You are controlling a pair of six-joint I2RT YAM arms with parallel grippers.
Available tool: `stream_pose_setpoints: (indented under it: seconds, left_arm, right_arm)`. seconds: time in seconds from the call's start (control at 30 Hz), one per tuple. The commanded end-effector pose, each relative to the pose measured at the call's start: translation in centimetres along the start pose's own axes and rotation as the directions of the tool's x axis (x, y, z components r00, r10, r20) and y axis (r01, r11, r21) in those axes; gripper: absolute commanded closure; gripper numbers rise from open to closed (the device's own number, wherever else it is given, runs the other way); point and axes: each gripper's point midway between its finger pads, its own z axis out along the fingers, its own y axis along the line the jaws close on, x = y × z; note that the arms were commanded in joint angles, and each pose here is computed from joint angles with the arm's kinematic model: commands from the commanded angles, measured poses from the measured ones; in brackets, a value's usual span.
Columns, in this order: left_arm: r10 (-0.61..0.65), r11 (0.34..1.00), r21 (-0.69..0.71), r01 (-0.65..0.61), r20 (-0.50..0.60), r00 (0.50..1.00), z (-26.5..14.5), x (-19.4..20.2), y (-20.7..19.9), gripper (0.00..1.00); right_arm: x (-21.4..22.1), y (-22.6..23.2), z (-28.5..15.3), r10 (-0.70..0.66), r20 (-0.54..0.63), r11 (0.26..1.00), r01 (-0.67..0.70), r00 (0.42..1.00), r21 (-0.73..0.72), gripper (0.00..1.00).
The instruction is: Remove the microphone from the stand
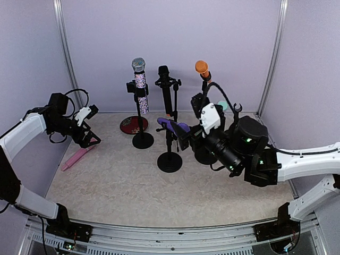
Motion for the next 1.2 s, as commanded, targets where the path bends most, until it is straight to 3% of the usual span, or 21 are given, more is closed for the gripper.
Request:
stream_pose_setpoints:
  seconds: [0.0,0.13,0.4,0.77,1.17]
  left_arm:
    - [0.034,0.999,-0.009,-0.033,0.061,0.998,-1.1,-1.7,-0.5,0.01]
    - [0.037,0.999,-0.006,-0.036,0.061,0.997,-1.2,-1.8,-0.6,0.01]
    - [0.039,0.999,0.003,-0.04,0.061,0.997,-1.1,-1.9,-1.2,0.01]
    - [0.052,0.999,-0.002,-0.052,0.067,0.996,-1.3,-2.0,-1.5,0.01]
    - [0.053,0.999,0.005,-0.053,0.06,0.997,-1.2,-2.3,-2.0,0.01]
  right_arm:
    - [4.1,1.4,1.3,0.005,-0.148,1.0,-0.003,0.989,0.018,0.0]
    - [5.8,1.9,2.0,-0.036,-0.268,0.999,0.038,0.963,0.003,0.0]
    - [4.6,-0.7,2.0,0.038,-0.338,0.998,-0.05,0.94,-0.027,0.0]
    - [6.3,0.9,2.9,0.013,-0.477,0.985,-0.094,0.879,-0.146,0.0]
    - [8.0,1.5,3.7,-0.002,-0.484,0.985,-0.083,0.875,-0.153,0.05]
